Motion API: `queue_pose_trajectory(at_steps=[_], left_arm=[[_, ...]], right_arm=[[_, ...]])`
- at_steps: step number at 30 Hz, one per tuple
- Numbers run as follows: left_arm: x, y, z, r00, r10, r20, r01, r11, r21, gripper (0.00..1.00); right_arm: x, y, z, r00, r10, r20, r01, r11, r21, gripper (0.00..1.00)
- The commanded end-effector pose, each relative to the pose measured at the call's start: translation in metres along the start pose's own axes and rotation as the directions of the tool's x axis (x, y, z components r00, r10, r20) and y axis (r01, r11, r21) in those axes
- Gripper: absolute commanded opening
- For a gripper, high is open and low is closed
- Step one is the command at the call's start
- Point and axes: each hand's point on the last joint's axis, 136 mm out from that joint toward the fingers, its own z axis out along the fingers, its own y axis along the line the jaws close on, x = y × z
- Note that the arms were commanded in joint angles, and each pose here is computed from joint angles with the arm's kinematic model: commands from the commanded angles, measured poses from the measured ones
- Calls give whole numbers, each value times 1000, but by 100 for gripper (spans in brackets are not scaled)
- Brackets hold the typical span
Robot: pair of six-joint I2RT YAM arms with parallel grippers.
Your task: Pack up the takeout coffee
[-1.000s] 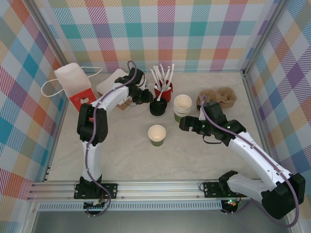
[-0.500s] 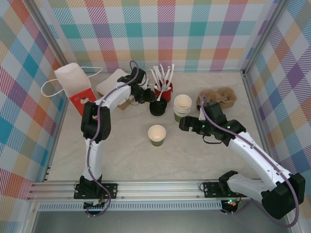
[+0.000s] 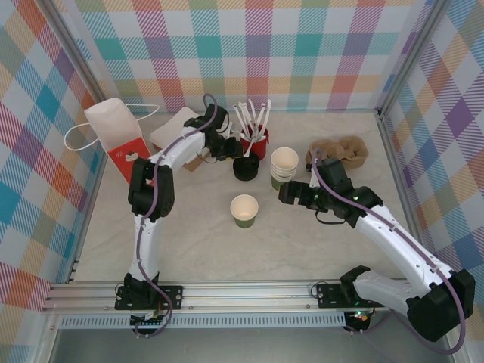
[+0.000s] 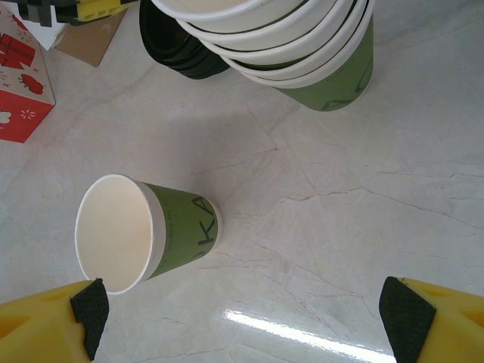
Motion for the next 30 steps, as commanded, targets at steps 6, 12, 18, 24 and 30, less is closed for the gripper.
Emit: queue_pose_trajectory(at_steps=[6,12,18,24,30], left_arm=[[7,-4,8,996,88,-26,-89,995,-37,33],[11,-6,15,992,119,-41,-121,991,-55,33],[15,-3,20,988,144,-56,-149,984,-99,30],[15,1,19,987,148,-55,-154,980,-129,23],[11,-4,8,987,158,-33,-161,978,-130,17]], right_arm=[[0,0,-1,1000,4,3,-4,1000,-13,94],[0,0,-2,1000,6,5,-6,1000,-16,94],[1,-2,-1,1000,9,3,-9,1000,-12,94],[1,-2,-1,1000,10,5,-10,1000,-12,94],[1,-2,-1,1000,11,3,-11,1000,-12,94]])
